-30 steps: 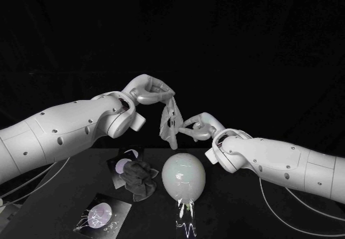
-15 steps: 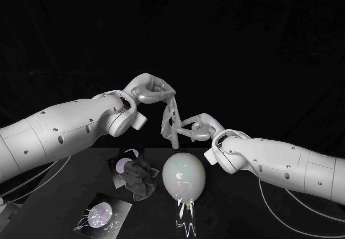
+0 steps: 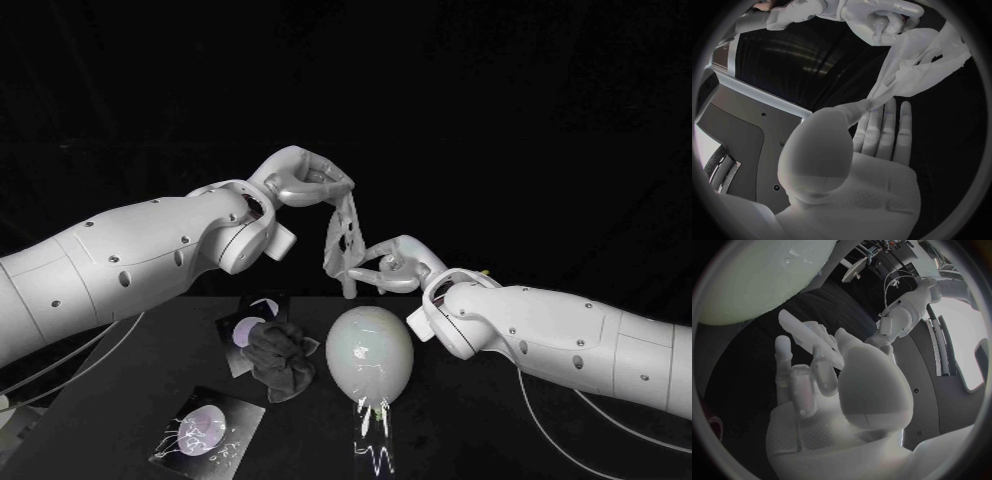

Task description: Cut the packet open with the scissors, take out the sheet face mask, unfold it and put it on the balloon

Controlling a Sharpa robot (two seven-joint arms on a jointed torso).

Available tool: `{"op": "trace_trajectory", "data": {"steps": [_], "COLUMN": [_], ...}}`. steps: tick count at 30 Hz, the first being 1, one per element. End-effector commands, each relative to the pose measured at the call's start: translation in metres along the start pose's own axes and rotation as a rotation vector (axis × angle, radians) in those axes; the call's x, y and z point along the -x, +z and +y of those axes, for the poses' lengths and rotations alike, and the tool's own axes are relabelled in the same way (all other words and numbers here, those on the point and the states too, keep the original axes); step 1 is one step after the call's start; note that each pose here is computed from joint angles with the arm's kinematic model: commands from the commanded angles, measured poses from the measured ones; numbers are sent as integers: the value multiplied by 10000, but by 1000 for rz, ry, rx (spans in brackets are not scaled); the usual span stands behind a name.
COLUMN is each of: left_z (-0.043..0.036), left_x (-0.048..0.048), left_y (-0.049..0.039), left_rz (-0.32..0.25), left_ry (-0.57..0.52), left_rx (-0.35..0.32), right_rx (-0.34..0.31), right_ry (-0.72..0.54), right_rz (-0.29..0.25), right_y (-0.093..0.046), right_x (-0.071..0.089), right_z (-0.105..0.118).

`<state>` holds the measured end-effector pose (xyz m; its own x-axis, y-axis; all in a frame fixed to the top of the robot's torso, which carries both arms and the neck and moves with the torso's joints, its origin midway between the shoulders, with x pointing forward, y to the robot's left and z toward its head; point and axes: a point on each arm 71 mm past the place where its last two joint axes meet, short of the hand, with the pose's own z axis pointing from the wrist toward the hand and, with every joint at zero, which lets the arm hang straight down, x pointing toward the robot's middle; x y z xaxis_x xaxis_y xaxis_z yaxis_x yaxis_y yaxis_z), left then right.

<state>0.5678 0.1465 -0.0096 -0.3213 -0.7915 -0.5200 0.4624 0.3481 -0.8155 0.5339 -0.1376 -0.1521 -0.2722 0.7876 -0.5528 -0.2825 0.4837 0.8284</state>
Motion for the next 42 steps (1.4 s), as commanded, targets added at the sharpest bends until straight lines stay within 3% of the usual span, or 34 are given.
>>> {"op": "trace_trajectory", "data": {"steps": [1, 24, 42], "left_z": [-24, -34, -25], "left_x": [0, -26, -22], "left_y": [12, 14, 10], "left_rz": [-4, 5, -2], "left_ry": [-3, -9, -20], "left_rx": [-4, 0, 15], "right_rx": [28, 18, 3], "right_ry": [-21, -14, -25], "right_rz": [-19, -219, -242], "right_y": [-12, 7, -21], "right_x": [-3, 73, 77], "right_z": [25, 34, 26]}}
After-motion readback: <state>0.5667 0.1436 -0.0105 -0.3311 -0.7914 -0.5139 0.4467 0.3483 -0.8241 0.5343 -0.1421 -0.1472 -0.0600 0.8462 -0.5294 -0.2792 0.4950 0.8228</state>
